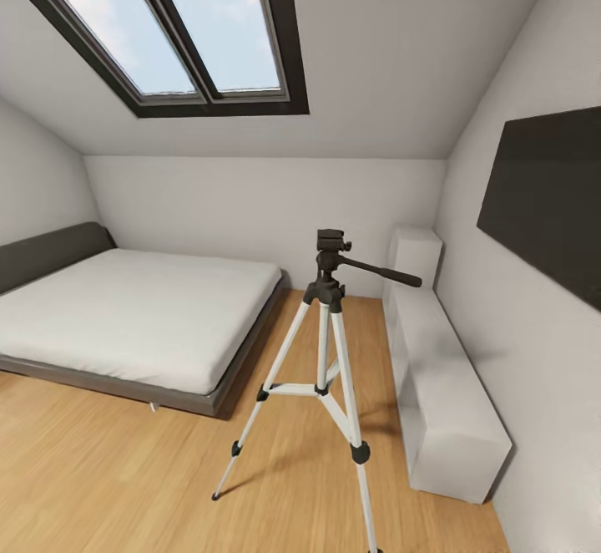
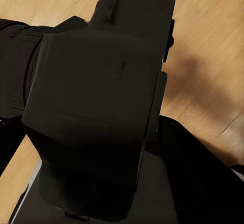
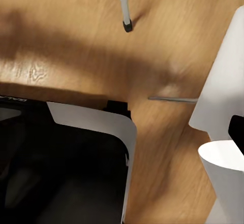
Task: Attach the digital camera to the camera tripod in the bedroom.
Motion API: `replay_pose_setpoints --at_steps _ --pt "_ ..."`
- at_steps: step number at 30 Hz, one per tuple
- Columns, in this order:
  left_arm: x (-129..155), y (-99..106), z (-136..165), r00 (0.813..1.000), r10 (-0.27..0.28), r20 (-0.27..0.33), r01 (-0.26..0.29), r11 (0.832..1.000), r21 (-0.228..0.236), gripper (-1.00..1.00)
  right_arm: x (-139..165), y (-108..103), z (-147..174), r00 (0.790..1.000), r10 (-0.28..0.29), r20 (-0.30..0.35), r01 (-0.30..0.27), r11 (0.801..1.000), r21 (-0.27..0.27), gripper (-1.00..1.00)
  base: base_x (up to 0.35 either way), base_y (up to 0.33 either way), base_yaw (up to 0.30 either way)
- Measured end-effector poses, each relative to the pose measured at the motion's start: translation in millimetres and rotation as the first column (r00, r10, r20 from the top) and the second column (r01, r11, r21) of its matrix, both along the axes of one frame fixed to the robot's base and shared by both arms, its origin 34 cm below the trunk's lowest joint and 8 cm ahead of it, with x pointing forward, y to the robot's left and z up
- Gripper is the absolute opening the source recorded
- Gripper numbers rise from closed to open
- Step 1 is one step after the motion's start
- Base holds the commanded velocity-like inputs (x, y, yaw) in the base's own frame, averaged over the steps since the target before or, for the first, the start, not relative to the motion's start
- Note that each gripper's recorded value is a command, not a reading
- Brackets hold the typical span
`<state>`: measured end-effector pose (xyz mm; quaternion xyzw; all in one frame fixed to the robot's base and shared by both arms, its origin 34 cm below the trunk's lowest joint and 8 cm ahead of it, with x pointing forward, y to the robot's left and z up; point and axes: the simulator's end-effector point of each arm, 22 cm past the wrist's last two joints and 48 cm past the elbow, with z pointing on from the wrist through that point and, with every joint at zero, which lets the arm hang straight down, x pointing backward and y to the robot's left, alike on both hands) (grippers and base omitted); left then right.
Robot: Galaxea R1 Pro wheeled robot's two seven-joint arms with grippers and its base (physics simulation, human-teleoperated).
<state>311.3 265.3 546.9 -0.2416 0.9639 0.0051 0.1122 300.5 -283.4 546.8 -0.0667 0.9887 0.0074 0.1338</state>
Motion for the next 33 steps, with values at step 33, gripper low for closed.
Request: replay_pose_setpoints --at_steps 33 --pt "0.0 0.0 0.0 1.0 0.0 0.0 0.0 1.0 0.0 -1.0 0.0 -0.7 0.0 1.0 -0.001 0.0 0.001 1.0 -0.001 1.0 0.035 0.0 -0.044"
